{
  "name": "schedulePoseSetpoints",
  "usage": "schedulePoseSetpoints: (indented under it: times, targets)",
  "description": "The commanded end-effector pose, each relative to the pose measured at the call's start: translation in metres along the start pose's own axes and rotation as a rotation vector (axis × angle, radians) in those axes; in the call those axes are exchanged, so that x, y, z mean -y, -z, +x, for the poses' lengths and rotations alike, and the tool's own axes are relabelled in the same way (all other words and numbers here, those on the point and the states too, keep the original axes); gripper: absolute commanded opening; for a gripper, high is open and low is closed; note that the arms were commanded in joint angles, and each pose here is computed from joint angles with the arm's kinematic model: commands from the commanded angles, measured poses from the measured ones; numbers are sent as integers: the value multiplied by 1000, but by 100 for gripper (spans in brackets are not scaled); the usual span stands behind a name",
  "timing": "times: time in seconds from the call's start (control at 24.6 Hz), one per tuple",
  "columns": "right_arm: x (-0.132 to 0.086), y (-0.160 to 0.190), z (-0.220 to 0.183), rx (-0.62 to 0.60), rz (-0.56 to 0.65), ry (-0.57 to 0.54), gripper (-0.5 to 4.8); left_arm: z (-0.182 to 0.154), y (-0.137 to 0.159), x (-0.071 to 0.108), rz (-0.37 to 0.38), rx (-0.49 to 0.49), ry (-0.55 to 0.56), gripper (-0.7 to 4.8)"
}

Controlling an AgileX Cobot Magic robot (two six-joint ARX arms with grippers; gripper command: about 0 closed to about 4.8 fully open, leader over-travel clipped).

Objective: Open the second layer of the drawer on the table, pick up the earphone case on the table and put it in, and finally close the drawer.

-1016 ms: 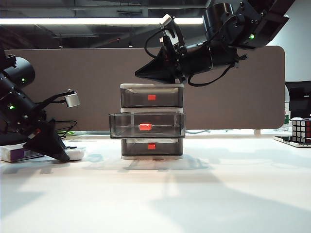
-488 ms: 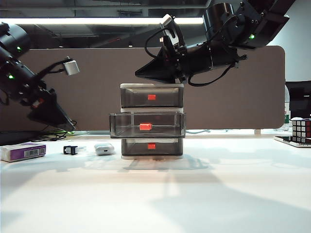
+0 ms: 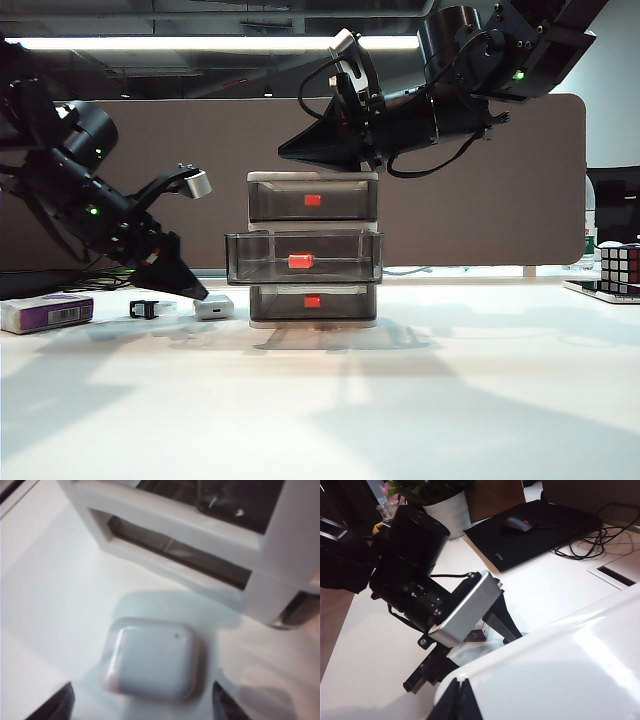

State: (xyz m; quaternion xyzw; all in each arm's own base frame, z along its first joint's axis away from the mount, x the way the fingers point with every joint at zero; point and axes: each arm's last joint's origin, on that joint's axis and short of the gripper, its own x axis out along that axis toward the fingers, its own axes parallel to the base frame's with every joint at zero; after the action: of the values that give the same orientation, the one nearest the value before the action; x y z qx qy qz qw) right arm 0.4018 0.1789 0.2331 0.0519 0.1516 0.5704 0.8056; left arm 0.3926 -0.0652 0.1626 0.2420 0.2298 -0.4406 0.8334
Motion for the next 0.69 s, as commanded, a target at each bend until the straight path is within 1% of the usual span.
schedulePoseSetpoints:
  times: [0.04, 0.16, 0.28, 0.69]
  targets:
    - [4, 12, 0, -53, 72, 22, -5, 9, -6, -9, 3, 43, 22, 382]
    - [4, 13, 0, -55, 74, 22, -5, 14, -6, -14, -12, 45, 25, 382]
    - [4, 13, 0, -57, 77, 23, -5, 19, -6, -17, -29, 57, 63, 382]
    - [4, 13, 0, -58, 78, 23, -5, 29, 4, -15, -57, 39, 101, 382]
